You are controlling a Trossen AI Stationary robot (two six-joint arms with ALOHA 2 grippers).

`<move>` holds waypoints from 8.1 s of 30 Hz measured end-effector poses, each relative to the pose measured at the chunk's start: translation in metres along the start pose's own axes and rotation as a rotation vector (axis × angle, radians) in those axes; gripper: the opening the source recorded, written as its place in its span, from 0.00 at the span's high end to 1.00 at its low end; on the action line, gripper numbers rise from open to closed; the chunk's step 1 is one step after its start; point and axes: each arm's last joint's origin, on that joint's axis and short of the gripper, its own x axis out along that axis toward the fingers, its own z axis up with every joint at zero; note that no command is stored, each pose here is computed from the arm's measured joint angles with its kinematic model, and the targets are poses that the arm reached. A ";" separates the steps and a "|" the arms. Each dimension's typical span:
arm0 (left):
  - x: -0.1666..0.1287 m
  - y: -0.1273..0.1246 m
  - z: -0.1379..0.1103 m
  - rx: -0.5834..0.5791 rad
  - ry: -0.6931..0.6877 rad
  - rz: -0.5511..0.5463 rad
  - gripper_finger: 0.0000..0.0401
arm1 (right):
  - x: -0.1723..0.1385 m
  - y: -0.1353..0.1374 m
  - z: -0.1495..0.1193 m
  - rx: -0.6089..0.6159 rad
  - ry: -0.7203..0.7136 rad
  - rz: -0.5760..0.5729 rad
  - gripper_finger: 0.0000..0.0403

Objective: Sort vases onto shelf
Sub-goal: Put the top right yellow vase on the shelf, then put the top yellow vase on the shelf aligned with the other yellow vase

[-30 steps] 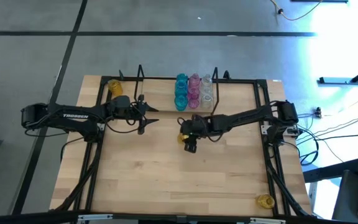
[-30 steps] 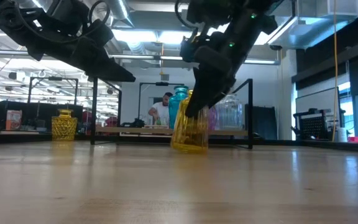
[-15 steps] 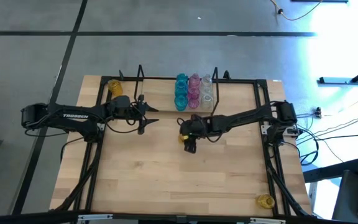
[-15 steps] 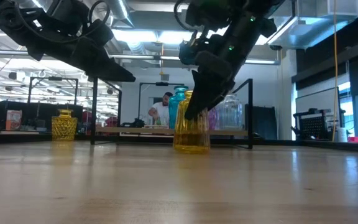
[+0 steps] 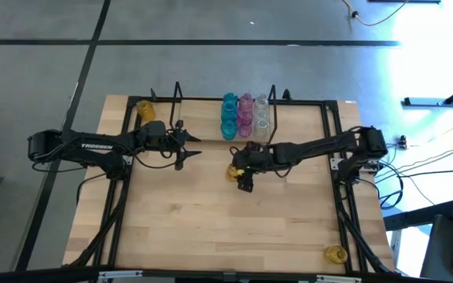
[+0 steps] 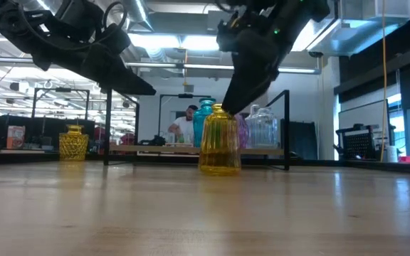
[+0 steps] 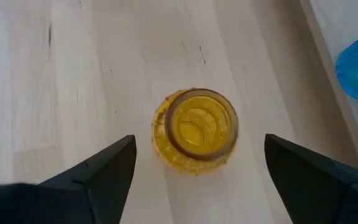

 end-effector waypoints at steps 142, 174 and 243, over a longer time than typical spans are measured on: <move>0.080 -0.056 0.048 0.072 0.075 -0.234 0.40 | -0.148 0.004 -0.047 -0.154 -0.699 -0.059 0.17; 0.006 0.134 0.068 -0.135 0.066 0.280 0.40 | -0.148 0.004 -0.047 -0.154 -0.696 -0.062 0.17; 0.077 0.186 0.016 -0.195 0.132 0.258 0.11 | -0.147 0.004 -0.048 -0.160 -0.682 -0.065 0.17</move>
